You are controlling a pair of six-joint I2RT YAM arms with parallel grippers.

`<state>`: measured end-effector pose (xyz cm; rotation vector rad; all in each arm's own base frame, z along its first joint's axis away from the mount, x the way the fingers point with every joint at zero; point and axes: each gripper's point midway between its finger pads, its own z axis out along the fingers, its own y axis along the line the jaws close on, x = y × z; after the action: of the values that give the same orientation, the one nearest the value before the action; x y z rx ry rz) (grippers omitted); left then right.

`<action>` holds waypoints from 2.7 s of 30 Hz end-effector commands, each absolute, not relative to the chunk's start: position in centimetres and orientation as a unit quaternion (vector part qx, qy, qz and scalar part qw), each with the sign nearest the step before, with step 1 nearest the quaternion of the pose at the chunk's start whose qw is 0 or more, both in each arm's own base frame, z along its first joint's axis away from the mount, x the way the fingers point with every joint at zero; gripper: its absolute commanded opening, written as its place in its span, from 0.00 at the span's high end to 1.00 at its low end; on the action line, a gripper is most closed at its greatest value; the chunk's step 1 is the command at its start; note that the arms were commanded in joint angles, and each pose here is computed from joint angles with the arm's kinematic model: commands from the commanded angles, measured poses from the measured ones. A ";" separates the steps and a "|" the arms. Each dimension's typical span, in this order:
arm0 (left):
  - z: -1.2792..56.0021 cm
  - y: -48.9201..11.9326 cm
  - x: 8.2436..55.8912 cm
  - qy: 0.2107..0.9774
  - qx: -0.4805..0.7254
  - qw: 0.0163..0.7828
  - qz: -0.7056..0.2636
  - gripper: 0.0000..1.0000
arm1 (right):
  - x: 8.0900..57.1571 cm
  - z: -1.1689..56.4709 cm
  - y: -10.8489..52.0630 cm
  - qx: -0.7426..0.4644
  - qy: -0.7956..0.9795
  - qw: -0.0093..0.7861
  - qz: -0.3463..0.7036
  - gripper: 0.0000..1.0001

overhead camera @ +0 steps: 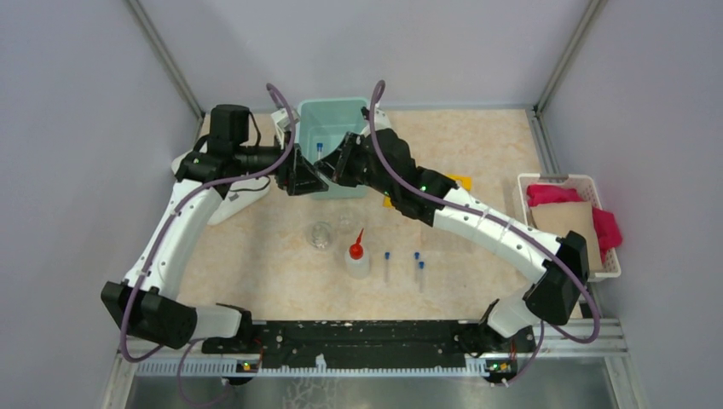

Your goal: Organize the chemistry lab equipment

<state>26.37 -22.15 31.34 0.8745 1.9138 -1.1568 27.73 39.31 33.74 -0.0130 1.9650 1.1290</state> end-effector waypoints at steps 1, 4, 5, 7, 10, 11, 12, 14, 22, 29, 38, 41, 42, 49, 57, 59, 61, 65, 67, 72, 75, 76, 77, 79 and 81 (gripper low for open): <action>31.1 -22.4 26.1 0.736 0.351 0.357 -0.455 0.31 | 26.9 37.7 40.1 -0.008 0.746 0.437 0.502 1.00; 31.1 -22.4 26.1 0.736 0.351 0.356 -0.456 0.41 | 26.6 37.7 40.1 -0.011 0.745 0.438 0.503 1.00; 31.2 -22.4 26.1 0.736 0.351 0.357 -0.456 0.46 | 26.5 37.7 40.0 -0.011 0.746 0.437 0.503 1.00; 31.2 -22.4 26.2 0.736 0.351 0.357 -0.456 0.55 | 26.5 37.5 40.1 -0.013 0.748 0.436 0.500 1.00; 31.2 -22.4 26.2 0.735 0.352 0.358 -0.455 0.69 | 26.5 37.3 40.0 -0.015 0.751 0.434 0.496 0.89; 31.1 -22.4 26.2 0.736 0.353 0.358 -0.454 0.73 | 26.6 37.3 39.9 -0.013 0.755 0.434 0.491 0.80; 31.1 -22.4 26.1 0.735 0.355 0.359 -0.453 0.76 | 26.8 37.3 39.7 -0.012 0.760 0.434 0.484 0.73; 30.8 -22.3 25.9 0.734 0.359 0.359 -0.451 0.81 | 27.3 37.5 39.2 -0.013 0.768 0.435 0.469 0.60; 31.0 -22.0 25.1 0.717 0.389 0.375 -0.441 0.84 | 28.9 37.8 38.5 -0.049 0.791 0.397 0.463 0.58; 30.8 -21.9 25.3 0.719 0.392 0.375 -0.435 0.86 | 28.5 38.2 39.1 -0.084 0.794 0.387 0.460 0.67; 30.8 -21.9 25.4 0.719 0.393 0.374 -0.435 0.86 | 28.4 37.9 39.8 -0.107 0.800 0.374 0.457 0.78; 30.6 -21.8 25.6 0.724 0.390 0.375 -0.429 0.84 | 28.6 38.0 39.2 -0.110 0.802 0.378 0.449 0.96; 30.6 -21.7 25.7 0.727 0.387 0.375 -0.425 0.77 | 28.5 38.0 38.9 -0.110 0.803 0.379 0.447 1.00; 30.1 -20.7 27.2 0.761 0.357 0.384 -0.381 0.01 | 28.8 34.7 29.7 -0.060 0.835 0.455 0.304 1.00; 29.5 -19.9 28.5 0.793 0.328 0.374 -0.353 0.01 | 27.1 28.5 14.9 0.060 0.831 0.547 0.084 1.00; 29.4 -19.8 28.6 0.795 0.325 0.371 -0.352 0.01 | 26.8 26.6 12.9 0.081 0.825 0.557 0.051 1.00; 29.4 -19.8 28.7 0.797 0.321 0.371 -0.353 0.01 | 26.6 24.7 12.0 0.091 0.826 0.556 0.030 1.00; 29.4 -19.7 28.9 0.799 0.317 0.371 -0.352 0.01 | 27.0 21.2 10.9 0.118 0.833 0.540 -0.023 1.00; 29.4 -19.6 29.0 0.799 0.316 0.370 -0.352 0.01 | 27.3 19.6 11.0 0.123 0.837 0.532 -0.038 1.00; 29.2 -19.5 29.1 0.801 0.313 0.367 -0.354 0.01 | 28.4 16.8 12.1 0.117 0.842 0.524 -0.048 1.00; 29.3 -19.4 29.2 0.802 0.312 0.367 -0.353 0.01 | 28.8 15.7 12.3 0.113 0.841 0.526 -0.055 1.00; 29.3 -19.4 29.2 0.802 0.312 0.368 -0.353 0.01 | 29.0 15.5 12.4 0.111 0.840 0.527 -0.055 1.00; 29.3 -19.3 29.2 0.802 0.312 0.368 -0.352 0.01 | 29.1 15.4 12.5 0.110 0.840 0.528 -0.054 1.00; 29.3 -19.2 29.3 0.803 0.311 0.371 -0.349 0.01 | 29.2 15.0 12.6 0.108 0.841 0.528 -0.053 1.00; 29.2 -19.1 29.4 0.805 0.308 0.372 -0.345 0.01 | 29.3 14.6 12.8 0.106 0.842 0.527 -0.051 1.00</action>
<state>29.00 -19.39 28.33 0.8072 2.0736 -0.9048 27.89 12.23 13.62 0.2036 2.0847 -0.1628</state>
